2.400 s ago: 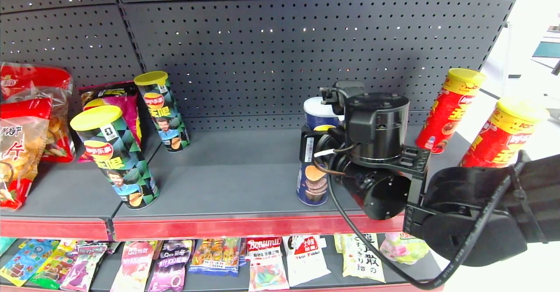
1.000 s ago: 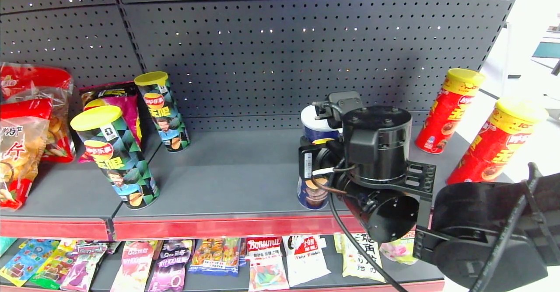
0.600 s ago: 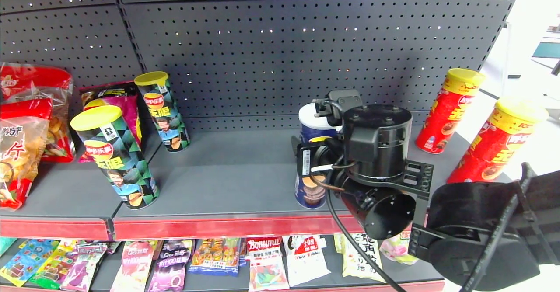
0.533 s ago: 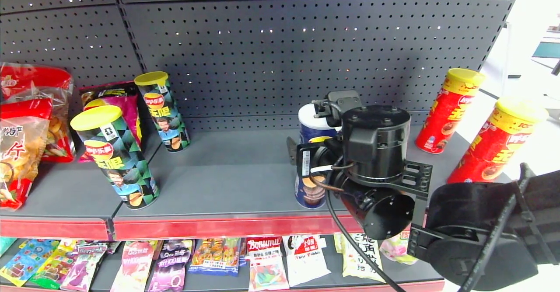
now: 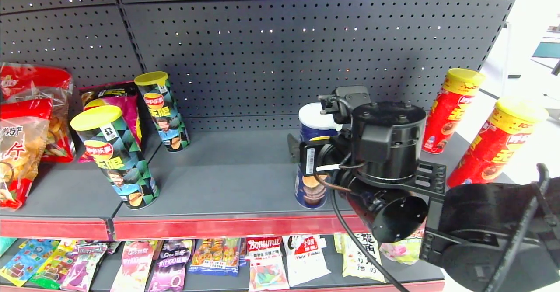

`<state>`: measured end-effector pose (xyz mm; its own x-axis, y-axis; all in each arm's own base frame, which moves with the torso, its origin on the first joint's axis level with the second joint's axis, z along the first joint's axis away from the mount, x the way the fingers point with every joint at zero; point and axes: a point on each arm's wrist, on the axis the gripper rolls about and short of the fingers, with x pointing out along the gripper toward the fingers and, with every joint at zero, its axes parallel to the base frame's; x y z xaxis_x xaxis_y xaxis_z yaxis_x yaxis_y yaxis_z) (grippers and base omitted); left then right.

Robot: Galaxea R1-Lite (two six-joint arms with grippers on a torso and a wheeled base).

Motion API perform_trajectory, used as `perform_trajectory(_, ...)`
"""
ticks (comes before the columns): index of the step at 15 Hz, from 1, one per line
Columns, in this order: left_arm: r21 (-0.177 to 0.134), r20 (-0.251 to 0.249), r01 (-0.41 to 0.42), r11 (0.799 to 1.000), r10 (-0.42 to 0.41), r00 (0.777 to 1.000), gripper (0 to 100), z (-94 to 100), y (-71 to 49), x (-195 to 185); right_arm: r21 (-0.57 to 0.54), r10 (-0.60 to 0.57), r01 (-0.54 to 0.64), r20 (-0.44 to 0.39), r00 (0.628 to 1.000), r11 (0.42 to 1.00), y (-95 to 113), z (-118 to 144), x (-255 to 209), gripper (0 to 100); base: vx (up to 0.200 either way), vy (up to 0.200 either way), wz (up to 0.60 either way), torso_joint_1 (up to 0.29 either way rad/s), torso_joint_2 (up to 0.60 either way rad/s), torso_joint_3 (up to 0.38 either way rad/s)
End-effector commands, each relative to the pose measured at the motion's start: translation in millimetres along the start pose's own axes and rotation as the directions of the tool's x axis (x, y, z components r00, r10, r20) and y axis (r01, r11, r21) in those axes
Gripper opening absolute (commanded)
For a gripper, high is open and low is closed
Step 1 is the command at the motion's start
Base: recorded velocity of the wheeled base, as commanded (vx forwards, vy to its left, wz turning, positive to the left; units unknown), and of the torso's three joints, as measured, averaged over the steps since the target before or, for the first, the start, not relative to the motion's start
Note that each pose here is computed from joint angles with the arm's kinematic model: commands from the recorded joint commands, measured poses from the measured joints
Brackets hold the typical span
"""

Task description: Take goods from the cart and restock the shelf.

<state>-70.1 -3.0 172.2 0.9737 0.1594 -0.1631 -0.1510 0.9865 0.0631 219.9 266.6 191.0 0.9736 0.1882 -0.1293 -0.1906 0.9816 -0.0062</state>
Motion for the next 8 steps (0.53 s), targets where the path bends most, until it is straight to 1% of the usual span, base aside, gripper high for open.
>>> perform_trajectory(1, 0.001, -0.007, 0.003, 1.000, -0.003, 1.000, 0, 0.8, 0.0, 1, 0.008, 0.017, -0.017, 0.011, 1.000, 1.000, -7, 6, -17, 100, 0.000, 0.000, 0.00, 0.000, 0.00, 0.000)
perform_trajectory(3, 0.005, -0.016, 0.004, 1.000, -0.004, 1.000, 0, 1.0, -0.1, 3, 0.002, 0.040, -0.040, 0.007, 0.999, 0.999, -12, 5, -31, 100, 0.000, 0.000, 0.00, 0.000, 0.00, 0.000)
perform_trajectory(5, 0.020, -0.015, 0.001, 1.000, -0.001, 1.000, 0, -1.5, -0.2, 2, 0.011, 0.059, -0.060, 0.020, 0.998, 0.998, -15, 10, -43, 100, 0.000, 0.000, 0.00, 0.000, 0.00, 0.000)
perform_trajectory(6, 0.027, -0.010, 0.001, 1.000, 0.000, 1.000, 0, -0.7, -0.1, 2, 0.008, 0.073, -0.073, 0.016, 0.997, 0.997, -20, 8, -53, 100, 0.000, 0.000, 0.00, 0.000, 0.00, 0.000)
perform_trajectory(8, 0.033, -0.010, 0.001, 0.999, 0.000, 1.000, 0, 1.0, 0.0, 2, -0.006, 0.103, -0.103, -0.003, 0.995, 0.995, -38, 1, -73, 100, 0.000, 0.000, 0.00, 0.000, 0.00, 0.000)
